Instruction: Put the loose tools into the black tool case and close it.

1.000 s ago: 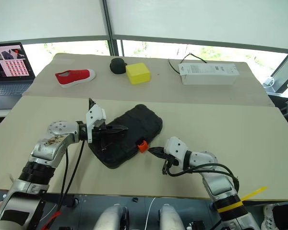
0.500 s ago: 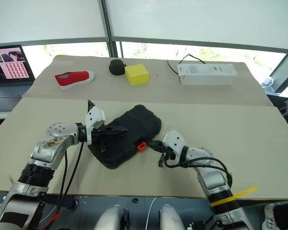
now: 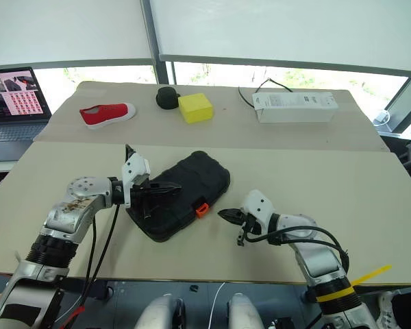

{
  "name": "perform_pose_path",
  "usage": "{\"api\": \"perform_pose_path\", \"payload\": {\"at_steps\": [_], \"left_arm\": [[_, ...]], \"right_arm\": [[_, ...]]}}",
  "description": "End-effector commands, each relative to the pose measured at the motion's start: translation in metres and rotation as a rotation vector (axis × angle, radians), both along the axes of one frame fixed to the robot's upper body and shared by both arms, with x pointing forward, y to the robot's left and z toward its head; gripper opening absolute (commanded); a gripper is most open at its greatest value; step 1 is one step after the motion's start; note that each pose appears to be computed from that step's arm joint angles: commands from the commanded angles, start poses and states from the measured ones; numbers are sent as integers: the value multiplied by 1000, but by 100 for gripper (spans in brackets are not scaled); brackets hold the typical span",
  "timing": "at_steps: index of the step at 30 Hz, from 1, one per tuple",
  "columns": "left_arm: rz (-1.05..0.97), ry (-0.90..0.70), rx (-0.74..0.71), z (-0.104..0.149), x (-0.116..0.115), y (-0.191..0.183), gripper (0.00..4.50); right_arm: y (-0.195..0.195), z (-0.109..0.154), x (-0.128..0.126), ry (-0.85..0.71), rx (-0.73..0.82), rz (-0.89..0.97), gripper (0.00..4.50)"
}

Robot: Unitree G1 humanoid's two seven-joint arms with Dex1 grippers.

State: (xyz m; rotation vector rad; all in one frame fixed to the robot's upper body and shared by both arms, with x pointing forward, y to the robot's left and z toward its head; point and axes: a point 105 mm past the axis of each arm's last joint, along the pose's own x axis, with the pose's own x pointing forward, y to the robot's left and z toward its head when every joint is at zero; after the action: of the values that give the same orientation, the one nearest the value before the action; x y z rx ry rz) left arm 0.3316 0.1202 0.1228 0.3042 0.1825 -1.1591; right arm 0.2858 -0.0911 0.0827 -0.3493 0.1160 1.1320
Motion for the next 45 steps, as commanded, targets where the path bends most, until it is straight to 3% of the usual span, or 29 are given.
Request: {"api": "perform_pose_path", "payload": {"at_steps": [1,23,29,32,45], "left_arm": [[16,113,66,-35,-7,5,5],[6,136,76,-40,-11,6,5],[-6,137,76,-40,-10,2,5],[-8,137,77,-40,-10,2,5],[-8,152,94,-49,-10,1,5]], "right_arm": [[18,8,-5,-30,34,50,2],[31,44,9,-148,169,28,2],[28,27,13,-111,77,9,2],[25,13,9,-94,-42,47,2],[34,31,20,-97,36,17,2]]}}
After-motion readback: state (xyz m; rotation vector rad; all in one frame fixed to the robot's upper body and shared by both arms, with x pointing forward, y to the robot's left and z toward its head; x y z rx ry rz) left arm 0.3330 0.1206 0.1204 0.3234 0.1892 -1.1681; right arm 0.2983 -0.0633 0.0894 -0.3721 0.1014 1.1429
